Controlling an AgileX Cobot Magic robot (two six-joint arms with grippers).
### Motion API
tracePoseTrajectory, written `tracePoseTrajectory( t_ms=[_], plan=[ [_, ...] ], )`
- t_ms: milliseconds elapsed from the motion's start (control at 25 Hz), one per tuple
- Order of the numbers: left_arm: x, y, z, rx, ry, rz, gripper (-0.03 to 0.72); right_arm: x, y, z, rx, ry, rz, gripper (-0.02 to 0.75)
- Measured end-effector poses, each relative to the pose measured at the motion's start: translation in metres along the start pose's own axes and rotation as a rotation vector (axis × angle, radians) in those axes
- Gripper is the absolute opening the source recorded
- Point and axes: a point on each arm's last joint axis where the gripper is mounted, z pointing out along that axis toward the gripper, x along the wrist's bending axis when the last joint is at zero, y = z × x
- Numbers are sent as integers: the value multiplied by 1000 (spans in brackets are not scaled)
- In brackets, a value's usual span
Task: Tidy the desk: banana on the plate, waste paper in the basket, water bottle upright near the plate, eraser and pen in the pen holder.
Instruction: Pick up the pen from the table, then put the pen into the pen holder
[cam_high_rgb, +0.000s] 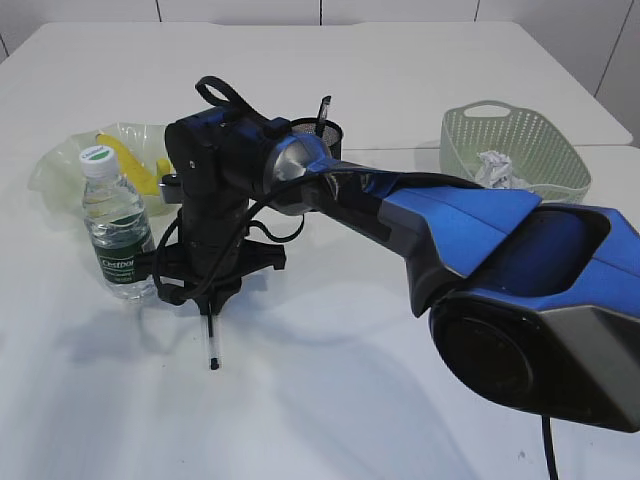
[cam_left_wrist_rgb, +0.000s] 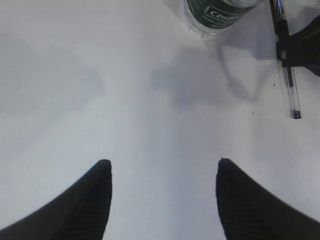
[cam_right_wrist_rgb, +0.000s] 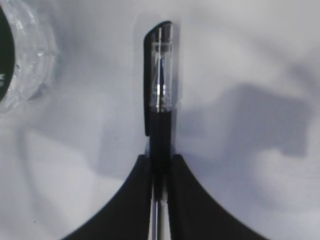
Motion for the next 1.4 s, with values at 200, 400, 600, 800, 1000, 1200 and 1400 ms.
tracePoseTrajectory(
  t_ms=[200, 400, 600, 800, 1000, 1200, 1400],
  plan=[
    [0, 0, 0, 2, 1, 0, 460, 1, -1, 1, 6, 8, -4, 42],
    [0, 0, 0, 3, 4, 3, 460, 0, 2, -7, -19, -6, -48, 42],
    [0, 0, 0, 3, 5, 4, 460, 2, 4, -24, -47, 8, -70, 41],
    [0, 0, 0, 3, 5, 4, 460, 4, 6, -39, -70, 20, -101, 41],
    [1, 0, 0, 1, 14, 13, 460, 4, 8, -58, -97, 37, -128, 41],
    [2, 0, 0, 0, 18, 17, 460, -12, 13, -79, -110, 36, -128, 41],
    [2, 0, 0, 0, 18, 17, 460, -40, 15, -96, -100, -6, -128, 41]
  ],
)
